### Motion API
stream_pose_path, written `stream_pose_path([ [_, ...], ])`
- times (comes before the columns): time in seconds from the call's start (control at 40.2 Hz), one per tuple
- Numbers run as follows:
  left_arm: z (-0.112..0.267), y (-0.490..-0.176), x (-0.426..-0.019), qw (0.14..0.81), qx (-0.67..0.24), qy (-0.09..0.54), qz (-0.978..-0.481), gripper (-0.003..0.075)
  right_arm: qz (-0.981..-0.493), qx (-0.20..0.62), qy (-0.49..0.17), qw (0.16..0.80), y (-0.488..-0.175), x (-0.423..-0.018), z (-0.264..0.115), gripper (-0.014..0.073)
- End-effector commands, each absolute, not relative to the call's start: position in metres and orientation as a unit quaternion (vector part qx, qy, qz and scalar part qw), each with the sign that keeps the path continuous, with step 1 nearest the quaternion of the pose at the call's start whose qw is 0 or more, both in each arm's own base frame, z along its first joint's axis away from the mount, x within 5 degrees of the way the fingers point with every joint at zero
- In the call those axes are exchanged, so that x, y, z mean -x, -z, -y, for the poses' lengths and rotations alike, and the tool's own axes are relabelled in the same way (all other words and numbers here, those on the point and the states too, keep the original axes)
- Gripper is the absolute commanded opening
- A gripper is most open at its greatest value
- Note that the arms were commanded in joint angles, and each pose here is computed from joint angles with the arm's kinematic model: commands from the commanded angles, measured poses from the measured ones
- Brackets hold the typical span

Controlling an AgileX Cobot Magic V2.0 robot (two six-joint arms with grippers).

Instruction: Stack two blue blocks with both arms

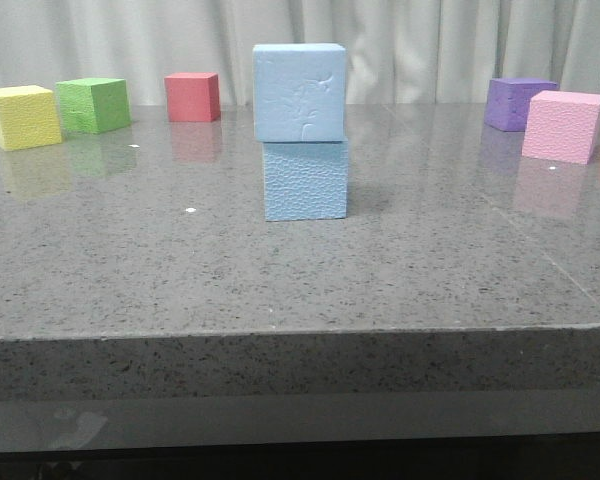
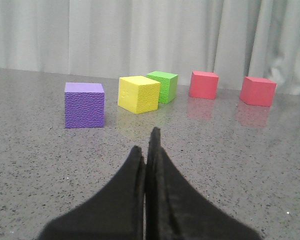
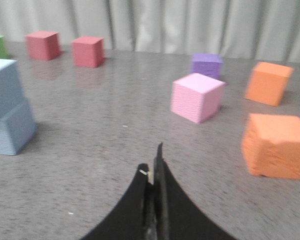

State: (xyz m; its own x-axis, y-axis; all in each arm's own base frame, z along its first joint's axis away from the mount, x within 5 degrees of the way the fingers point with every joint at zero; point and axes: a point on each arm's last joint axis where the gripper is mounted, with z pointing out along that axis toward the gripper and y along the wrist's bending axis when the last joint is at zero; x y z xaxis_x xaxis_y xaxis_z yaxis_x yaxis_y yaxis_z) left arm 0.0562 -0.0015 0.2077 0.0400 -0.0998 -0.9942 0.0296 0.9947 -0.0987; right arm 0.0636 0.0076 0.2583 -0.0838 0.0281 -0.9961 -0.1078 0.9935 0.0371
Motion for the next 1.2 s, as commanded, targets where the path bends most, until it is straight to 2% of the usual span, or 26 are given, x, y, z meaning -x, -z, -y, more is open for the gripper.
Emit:
stream_pose_path([
  [0.0, 0.001, -0.216, -0.054, 0.754, 0.027, 0.048, -0.654, -0.0019, -0.688, 0.009, -0.026, 0.725, -0.256, -0.056, -0.003, -0.012],
  [0.149, 0.001, -0.216, -0.054, 0.754, 0.027, 0.048, -0.654, -0.0019, -0.683, -0.006, -0.009, 0.73, -0.234, -0.052, -0.001, -0.012],
  [0.498, 0.001, -0.216, -0.054, 0.754, 0.027, 0.048, -0.654, -0.0019, -0.652, -0.015, -0.002, 0.758, -0.212, -0.055, 0.001, -0.012],
  [1.17, 0.001, -0.216, -0.054, 0.754, 0.027, 0.048, -0.654, -0.0019, -0.642, -0.016, -0.002, 0.766, -0.215, -0.054, 0.001, -0.012],
])
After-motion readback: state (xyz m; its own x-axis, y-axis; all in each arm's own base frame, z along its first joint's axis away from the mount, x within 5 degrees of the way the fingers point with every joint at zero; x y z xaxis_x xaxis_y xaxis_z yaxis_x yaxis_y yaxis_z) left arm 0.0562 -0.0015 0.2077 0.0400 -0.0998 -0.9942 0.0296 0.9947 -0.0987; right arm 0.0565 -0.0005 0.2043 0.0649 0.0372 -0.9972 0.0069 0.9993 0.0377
